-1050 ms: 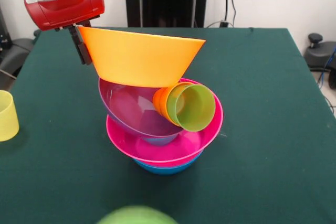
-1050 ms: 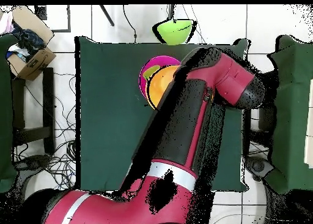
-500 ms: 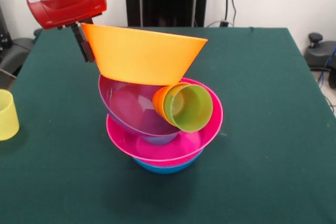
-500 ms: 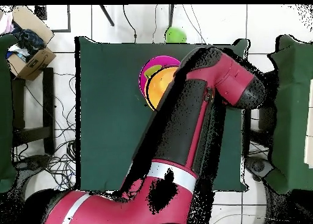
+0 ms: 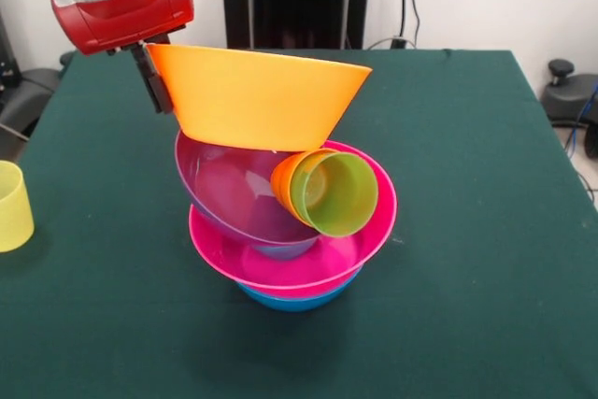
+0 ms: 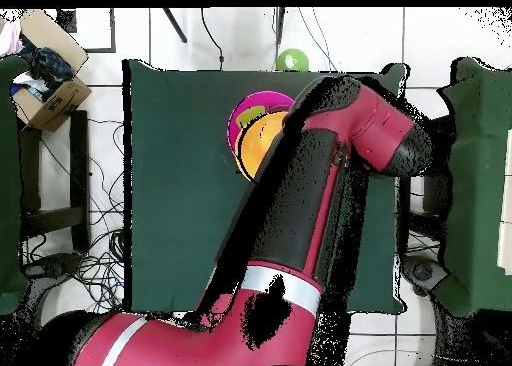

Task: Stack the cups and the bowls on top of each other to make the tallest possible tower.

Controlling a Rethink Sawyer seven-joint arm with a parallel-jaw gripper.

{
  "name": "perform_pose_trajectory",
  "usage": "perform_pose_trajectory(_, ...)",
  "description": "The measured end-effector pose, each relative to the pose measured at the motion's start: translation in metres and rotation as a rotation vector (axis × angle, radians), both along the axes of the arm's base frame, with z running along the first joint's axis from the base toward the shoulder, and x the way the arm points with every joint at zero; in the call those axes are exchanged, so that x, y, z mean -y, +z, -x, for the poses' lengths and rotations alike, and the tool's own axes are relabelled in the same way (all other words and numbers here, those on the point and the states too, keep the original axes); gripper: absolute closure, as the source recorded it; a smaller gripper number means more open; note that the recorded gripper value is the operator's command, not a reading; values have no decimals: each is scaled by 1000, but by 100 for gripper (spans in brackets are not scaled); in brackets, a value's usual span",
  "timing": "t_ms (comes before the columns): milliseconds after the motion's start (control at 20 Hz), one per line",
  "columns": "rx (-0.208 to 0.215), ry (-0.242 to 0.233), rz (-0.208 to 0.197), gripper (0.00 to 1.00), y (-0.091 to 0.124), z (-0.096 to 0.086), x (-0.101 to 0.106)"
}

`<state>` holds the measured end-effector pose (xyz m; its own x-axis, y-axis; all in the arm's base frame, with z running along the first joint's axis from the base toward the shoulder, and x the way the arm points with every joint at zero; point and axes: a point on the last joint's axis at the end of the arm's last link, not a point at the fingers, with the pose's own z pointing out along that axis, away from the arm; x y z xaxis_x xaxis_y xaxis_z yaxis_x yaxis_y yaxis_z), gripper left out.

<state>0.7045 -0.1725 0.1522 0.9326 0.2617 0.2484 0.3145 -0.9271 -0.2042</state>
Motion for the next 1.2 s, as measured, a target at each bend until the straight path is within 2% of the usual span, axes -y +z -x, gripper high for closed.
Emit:
perform_pose_trajectory(500, 6, 17, -34, 100, 7, -5, -11)
perform_pose_trajectory(550, 10, 20, -39, 0, 13, -6, -12)
perform_pose_trajectory(1200, 47, 22, -38, 0, 37, -11, -12)
